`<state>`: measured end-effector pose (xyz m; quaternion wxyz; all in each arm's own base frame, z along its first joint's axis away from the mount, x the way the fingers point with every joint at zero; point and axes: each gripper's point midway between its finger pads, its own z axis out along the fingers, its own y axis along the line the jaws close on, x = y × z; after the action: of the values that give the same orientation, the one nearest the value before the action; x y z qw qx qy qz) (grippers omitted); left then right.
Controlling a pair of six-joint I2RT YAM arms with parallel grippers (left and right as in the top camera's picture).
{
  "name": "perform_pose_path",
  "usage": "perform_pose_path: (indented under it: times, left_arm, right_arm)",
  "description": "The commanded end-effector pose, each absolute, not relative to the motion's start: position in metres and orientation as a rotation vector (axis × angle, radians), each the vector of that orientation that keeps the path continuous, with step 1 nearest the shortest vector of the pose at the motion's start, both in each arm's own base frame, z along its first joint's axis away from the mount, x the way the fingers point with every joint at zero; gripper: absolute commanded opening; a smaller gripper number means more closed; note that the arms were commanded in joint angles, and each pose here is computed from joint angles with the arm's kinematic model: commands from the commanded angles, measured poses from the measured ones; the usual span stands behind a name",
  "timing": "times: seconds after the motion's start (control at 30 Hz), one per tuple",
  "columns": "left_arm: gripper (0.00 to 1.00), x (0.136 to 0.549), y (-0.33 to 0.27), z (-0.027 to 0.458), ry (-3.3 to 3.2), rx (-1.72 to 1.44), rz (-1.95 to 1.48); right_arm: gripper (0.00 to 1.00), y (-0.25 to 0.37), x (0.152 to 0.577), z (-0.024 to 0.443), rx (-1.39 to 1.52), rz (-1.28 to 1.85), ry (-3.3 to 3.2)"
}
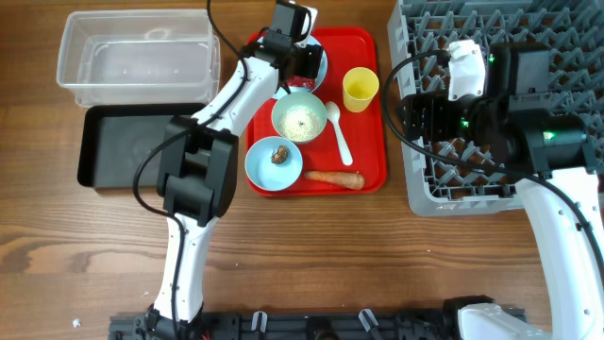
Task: Sort waste into correct bins and load items into the dishwasher rack
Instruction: 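Lower left gripper onto the plate and grasp the white tissue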
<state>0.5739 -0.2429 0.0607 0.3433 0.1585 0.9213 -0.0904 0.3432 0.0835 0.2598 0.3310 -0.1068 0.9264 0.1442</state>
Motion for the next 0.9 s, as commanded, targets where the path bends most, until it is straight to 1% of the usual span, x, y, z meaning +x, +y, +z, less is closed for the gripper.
perform_pose_path:
  times: [0.0, 0.1, 0.23, 0.33, 0.47, 0.53, 0.6, 0.63, 0.67, 0.73, 0.87]
  left_arm:
    - [0.7, 0.575, -0.253, 0.037, 2.407, 0.407, -0.232]
    - [0.71, 0.577, -0.258, 0.036, 2.389, 0.415, -0.236]
    - [0.7, 0.582, -0.26, 0.037, 2.362, 0.413, -0.244]
    - [0.69, 0.584, -0.262, 0.029, 2.359, 0.413, -0.245]
    - [0.73, 0.585, -0.263, 0.019, 2.365, 0.417, -0.245]
    - [0.7, 0.584, -0.263, 0.018, 2.365, 0.417, -0.245]
    - [0.63, 0.585, -0.263, 0.019, 2.365, 0.417, -0.244]
    - [0.54, 0.585, -0.263, 0.018, 2.365, 0.416, -0.243]
    - [0.42, 0.584, -0.263, 0.018, 2.366, 0.417, -0.244]
    - [0.28, 0.584, -0.263, 0.018, 2.366, 0.417, -0.244]
    - [0.17, 0.584, -0.263, 0.018, 2.369, 0.417, -0.243]
  right_arm:
    - [1.0, 0.085, 0.346, 0.265, -0.274, 0.372, 2.412]
    - [1.0, 0.085, 0.346, 0.265, -0.274, 0.372, 2.411]
    - [1.0, 0.085, 0.346, 0.266, -0.274, 0.372, 2.41]
    - [1.0, 0.085, 0.346, 0.266, -0.275, 0.372, 2.411]
    - [1.0, 0.085, 0.346, 0.266, -0.275, 0.372, 2.411]
    - [1.0, 0.085, 0.346, 0.266, -0.274, 0.372, 2.41]
    - [1.0, 0.085, 0.346, 0.266, -0.275, 0.372, 2.41]
    - [1.0, 0.085, 0.346, 0.266, -0.275, 0.372, 2.41]
    - [1.0, 0.085, 0.346, 0.266, -0.274, 0.372, 2.41]
    - [1.0, 0.085, 0.346, 0.266, -0.275, 0.372, 2.41]
    - [1.0, 0.085, 0.346, 0.266, -0.274, 0.372, 2.41]
